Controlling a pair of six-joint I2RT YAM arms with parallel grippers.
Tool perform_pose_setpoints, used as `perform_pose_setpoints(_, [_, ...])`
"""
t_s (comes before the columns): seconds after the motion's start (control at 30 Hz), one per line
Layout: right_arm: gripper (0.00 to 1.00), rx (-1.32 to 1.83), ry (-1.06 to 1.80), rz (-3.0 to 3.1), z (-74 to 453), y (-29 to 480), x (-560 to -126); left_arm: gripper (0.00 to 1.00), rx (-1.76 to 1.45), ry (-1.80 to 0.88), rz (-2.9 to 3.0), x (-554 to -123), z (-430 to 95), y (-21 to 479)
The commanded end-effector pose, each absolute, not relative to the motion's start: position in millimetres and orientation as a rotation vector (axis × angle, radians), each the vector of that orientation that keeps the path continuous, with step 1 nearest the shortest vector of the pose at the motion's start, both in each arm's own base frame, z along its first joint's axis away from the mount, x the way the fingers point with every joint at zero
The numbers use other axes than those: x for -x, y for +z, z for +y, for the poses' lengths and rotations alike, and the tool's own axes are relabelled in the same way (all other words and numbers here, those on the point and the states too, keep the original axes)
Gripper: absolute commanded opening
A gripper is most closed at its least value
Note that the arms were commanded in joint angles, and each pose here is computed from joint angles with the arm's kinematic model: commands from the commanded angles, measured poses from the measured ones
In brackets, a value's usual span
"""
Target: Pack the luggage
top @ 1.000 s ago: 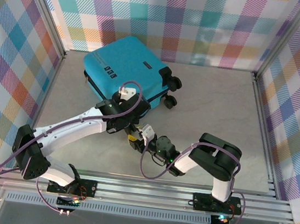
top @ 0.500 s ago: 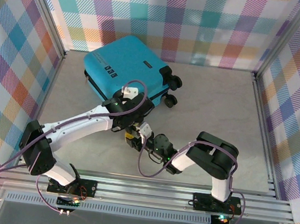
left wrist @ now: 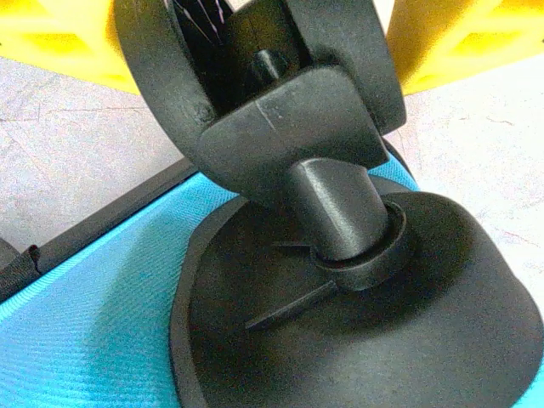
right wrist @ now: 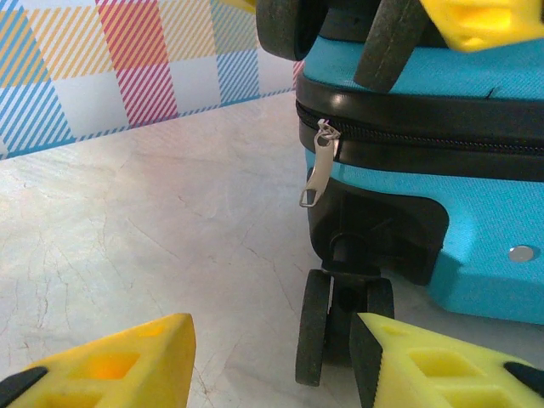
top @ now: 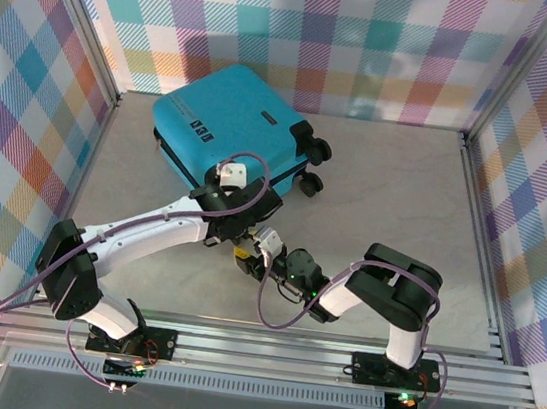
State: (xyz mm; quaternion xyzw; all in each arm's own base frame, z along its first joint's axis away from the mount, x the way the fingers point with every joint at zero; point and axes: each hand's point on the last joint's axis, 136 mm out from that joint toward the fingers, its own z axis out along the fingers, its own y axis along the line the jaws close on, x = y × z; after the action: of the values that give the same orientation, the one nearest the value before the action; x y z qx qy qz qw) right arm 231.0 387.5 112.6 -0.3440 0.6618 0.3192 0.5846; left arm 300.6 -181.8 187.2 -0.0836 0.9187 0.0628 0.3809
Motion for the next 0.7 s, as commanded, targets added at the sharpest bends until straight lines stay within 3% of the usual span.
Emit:
perform_pose_setpoints(0.0, [0.52,0.780,0.754,1.509,385,124,-230,0.66,0.222,0.252,2.317,-293,-161,196])
perform_pose_setpoints(0.17, [0.52,0.767,0.755,1.518,386,123,-232,0.64,0.189,0.267,2.301,-294,-160,206])
perform_pose_setpoints(0.4, [0.53,0.717,0.789,1.495,396,132,-239,0.35,0.106,0.339,2.277,-302,-161,221])
perform_pose_setpoints(0.67, [0.52,0.684,0.811,1.425,431,151,-249,0.28,0.048,0.222,2.276,-307,-180,241])
